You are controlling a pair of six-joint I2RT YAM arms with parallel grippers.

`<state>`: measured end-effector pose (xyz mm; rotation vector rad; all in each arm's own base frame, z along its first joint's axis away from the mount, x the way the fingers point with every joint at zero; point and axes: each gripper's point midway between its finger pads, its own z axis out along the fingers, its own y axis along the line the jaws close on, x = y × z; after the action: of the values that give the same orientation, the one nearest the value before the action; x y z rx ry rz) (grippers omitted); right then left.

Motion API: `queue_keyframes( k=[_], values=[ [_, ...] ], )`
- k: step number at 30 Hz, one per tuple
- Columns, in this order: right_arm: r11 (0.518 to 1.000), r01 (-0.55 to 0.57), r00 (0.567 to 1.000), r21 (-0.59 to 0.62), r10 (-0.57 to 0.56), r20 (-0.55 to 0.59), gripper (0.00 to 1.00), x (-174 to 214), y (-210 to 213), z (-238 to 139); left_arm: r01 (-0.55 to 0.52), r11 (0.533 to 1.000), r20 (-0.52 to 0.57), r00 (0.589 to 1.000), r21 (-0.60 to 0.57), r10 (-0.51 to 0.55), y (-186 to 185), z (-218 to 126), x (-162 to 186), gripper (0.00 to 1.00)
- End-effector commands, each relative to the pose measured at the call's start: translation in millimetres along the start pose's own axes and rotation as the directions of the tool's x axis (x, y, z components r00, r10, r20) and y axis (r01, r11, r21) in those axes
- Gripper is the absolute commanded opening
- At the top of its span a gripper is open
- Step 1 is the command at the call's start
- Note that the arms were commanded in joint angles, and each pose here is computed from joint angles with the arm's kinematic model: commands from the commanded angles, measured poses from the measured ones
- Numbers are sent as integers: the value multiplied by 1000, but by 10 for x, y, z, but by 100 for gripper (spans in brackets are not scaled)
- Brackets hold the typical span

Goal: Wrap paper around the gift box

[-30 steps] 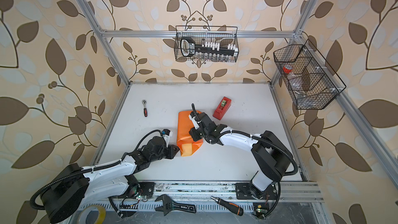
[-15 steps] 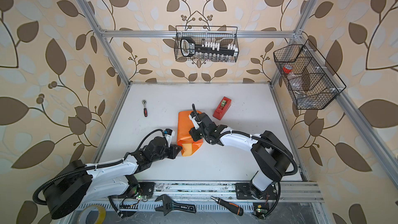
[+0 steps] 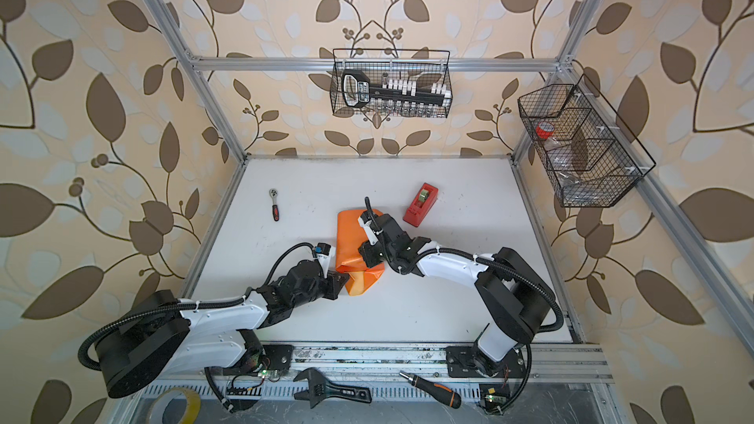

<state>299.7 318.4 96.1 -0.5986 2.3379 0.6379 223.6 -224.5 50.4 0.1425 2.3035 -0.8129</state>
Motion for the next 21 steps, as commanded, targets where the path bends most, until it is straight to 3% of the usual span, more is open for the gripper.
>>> queue_keyframes(
  k=[1,21],
  values=[
    [1000,-3,994,30,6,-110,24,375,-122,78,-17,1000,83,996,20,15,-113,23,-191,17],
    [999,-1,993,34,5,-115,22,398,-136,87,-50,998,100,994,-35,53,3,219,-147,22]
  ],
)
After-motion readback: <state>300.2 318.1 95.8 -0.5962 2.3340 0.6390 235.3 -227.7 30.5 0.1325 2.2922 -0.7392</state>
